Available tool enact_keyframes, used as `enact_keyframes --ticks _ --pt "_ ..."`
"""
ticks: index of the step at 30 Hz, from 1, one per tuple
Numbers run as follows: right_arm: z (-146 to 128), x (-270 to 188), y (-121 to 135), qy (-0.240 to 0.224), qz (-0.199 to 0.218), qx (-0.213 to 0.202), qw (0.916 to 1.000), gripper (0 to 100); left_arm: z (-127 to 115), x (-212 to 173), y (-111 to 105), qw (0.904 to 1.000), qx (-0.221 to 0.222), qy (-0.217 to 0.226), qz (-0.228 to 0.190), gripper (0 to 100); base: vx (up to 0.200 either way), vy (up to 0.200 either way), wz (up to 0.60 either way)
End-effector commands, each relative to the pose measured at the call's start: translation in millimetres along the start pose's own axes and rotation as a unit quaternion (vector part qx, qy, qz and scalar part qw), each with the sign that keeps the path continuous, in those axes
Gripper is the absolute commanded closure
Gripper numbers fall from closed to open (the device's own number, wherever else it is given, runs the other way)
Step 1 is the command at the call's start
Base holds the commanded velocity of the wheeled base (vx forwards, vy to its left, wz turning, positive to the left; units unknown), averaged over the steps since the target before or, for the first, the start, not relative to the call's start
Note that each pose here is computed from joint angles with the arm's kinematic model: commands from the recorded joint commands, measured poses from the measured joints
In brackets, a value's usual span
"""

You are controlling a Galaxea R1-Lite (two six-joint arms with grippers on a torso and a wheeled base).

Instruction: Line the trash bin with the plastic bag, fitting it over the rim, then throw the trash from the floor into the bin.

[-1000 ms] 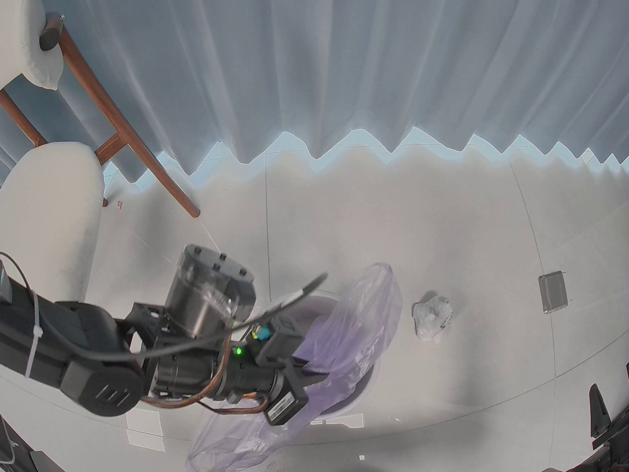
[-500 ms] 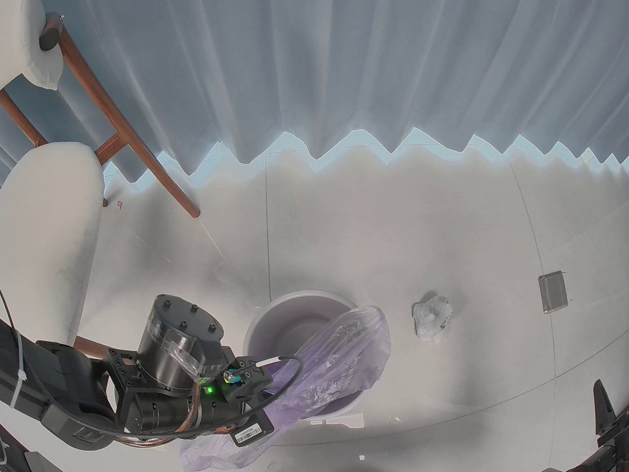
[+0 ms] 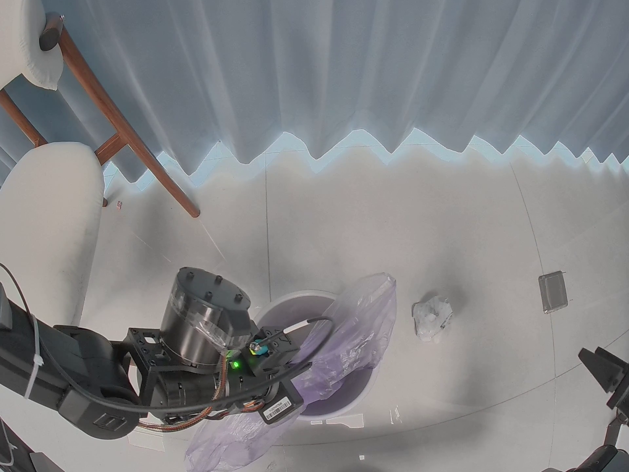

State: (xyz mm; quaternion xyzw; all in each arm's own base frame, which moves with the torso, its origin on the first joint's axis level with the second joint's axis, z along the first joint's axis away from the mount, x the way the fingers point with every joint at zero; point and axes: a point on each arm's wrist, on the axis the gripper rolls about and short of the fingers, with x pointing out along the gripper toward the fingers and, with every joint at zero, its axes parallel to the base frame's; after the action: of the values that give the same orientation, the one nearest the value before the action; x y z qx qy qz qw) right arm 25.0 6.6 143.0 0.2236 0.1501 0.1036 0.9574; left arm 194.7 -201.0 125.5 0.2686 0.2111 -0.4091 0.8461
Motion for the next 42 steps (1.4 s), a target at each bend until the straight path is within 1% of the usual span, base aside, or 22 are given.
enact_keyframes --ticks 1,4,5,8,9,10,12,14,17,22,25,28,34,37,38,39,40,42 --pt "38 92 33 0.195 -0.01 0.104 0.9753 0 12 17 -5 0.9998 -0.016 -0.007 -0.005 100 0.0 0.0 0.0" --pt "29 112 42 0.247 -0.011 0.114 0.9623 0 12 20 -8 0.9998 -0.014 -0.006 -0.01 100 0.0 0.0 0.0" --pt "27 115 44 0.254 -0.009 0.112 0.9606 0 12 21 -8 0.9998 -0.014 -0.006 -0.01 100 0.0 0.0 0.0" --pt "24 127 65 0.28 0.029 0.09 0.9555 0 12 23 -8 0.9998 -0.014 -0.01 -0.009 100 0.0 0.0 0.0" --pt "24 127 65 0.28 0.029 0.09 0.9555 0 12 23 -8 0.9998 -0.014 -0.01 -0.009 100 0.0 0.0 0.0" --pt "22 134 74 0.292 0.041 0.081 0.9522 0 11 23 -8 0.9998 -0.014 -0.009 -0.009 100 0.0 0.0 0.0" --pt "19 147 79 0.303 0.037 0.077 0.9493 0 11 23 -9 0.9998 -0.013 -0.009 -0.011 100 0.0 0.0 0.0" --pt "19 162 84 0.302 0.036 0.078 0.9493 0 12 24 -11 0.9998 -0.011 -0.011 -0.013 100 0.0 0.0 0.0" --pt "21 175 90 0.289 0.046 0.081 0.9526 0 13 26 -11 0.9998 -0.011 -0.011 -0.013 100 0.0 0.0 0.0" --pt "19 192 98 0.295 0.047 0.08 0.9512 0 10 24 -13 0.9998 -0.01 -0.008 -0.015 100 0.0 0.0 0.0" --pt "18 203 102 0.298 0.04 0.08 0.9503 0 7 22 -18 0.9997 -0.006 -0.003 -0.022 100 0.0 0.0 0.0" --pt "10 212 99 0.305 0.024 0.07 0.9493 0 6 22 -18 0.9997 -0.005 -0.001 -0.023 100 0.0 0.0 0.0" --pt "9 234 106 0.3 0.013 0.063 0.9518 0 5 22 -22 0.9996 -0.002 0.001 -0.028 100 0.0 0.0 0.0" --pt "9 245 115 0.295 0.022 0.056 0.9536 0 0 21 -24 0.9995 0.002 0.008 -0.032 100 0.0 0.0 0.0" --pt "11 249 126 0.289 0.032 0.048 0.9555 0 -2 21 -26 0.9993 0.003 0.011 -0.035 100 0.0 0.0 0.0" --pt "10 250 131 0.286 0.035 0.043 0.9567 0 -3 20 -28 0.9993 0.004 0.013 -0.036 100 0.0 0.0 0.0" --pt "8 251 133 0.286 0.034 0.038 0.9569 0 -4 20 -28 0.9992 0.005 0.013 -0.038 100 0.0 0.0 0.0" --pt "-5 256 136 0.291 0.024 0.011 0.9563 0 -5 20 -30 0.9991 0.006 0.014 -0.039 100 0.0 0.0 0.0"
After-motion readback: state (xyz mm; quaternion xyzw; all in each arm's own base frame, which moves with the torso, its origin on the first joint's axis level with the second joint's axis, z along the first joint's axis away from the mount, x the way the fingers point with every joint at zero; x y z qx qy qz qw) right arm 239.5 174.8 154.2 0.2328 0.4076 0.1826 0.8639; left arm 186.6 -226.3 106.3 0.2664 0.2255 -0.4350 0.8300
